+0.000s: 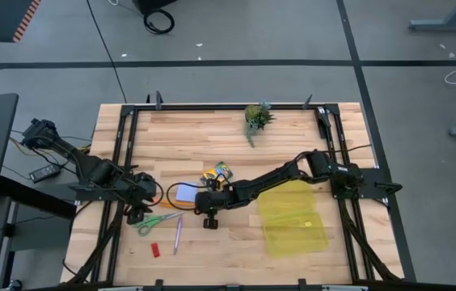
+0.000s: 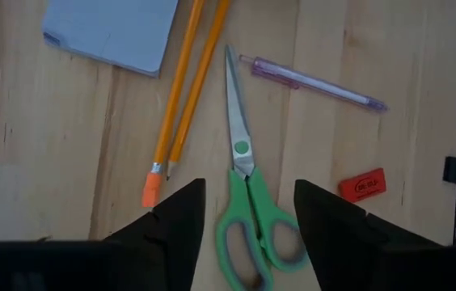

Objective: Pack school essentials
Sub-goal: Put the top orange pencil into the yellow supply box

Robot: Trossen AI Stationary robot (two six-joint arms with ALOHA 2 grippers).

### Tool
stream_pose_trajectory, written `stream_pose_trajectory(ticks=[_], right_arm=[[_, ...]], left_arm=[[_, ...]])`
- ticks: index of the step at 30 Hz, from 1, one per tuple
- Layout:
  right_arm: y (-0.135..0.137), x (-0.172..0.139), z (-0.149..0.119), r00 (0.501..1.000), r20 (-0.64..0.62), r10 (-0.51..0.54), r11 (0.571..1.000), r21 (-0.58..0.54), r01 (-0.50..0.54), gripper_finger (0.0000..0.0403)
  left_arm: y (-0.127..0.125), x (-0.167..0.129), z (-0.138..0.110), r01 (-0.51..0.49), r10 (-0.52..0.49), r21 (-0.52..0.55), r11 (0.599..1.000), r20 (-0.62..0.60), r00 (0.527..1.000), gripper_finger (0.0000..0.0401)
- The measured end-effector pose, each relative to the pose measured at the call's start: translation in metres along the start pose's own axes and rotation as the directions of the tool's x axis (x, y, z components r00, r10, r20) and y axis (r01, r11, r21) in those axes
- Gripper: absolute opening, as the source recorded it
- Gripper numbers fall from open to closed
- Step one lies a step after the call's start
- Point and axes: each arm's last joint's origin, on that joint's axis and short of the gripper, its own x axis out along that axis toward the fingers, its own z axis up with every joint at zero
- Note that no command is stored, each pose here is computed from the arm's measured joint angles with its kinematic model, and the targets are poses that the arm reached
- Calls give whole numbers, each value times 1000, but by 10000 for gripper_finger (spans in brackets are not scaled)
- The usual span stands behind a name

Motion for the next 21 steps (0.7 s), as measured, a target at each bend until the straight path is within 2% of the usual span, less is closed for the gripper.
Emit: stream_pose_trajectory(ticks=[11, 21], right_arm=[[-8, -18, 7, 999, -46, -7, 999, -49, 5, 25], [-11, -43, 23, 1000, -11, -6, 998, -68, 5, 25]], left_arm=[[0, 0, 0, -1, 1, 7, 1000, -2, 1000, 273], [0, 2, 0, -9, 9, 39, 999, -5, 1000, 282]])
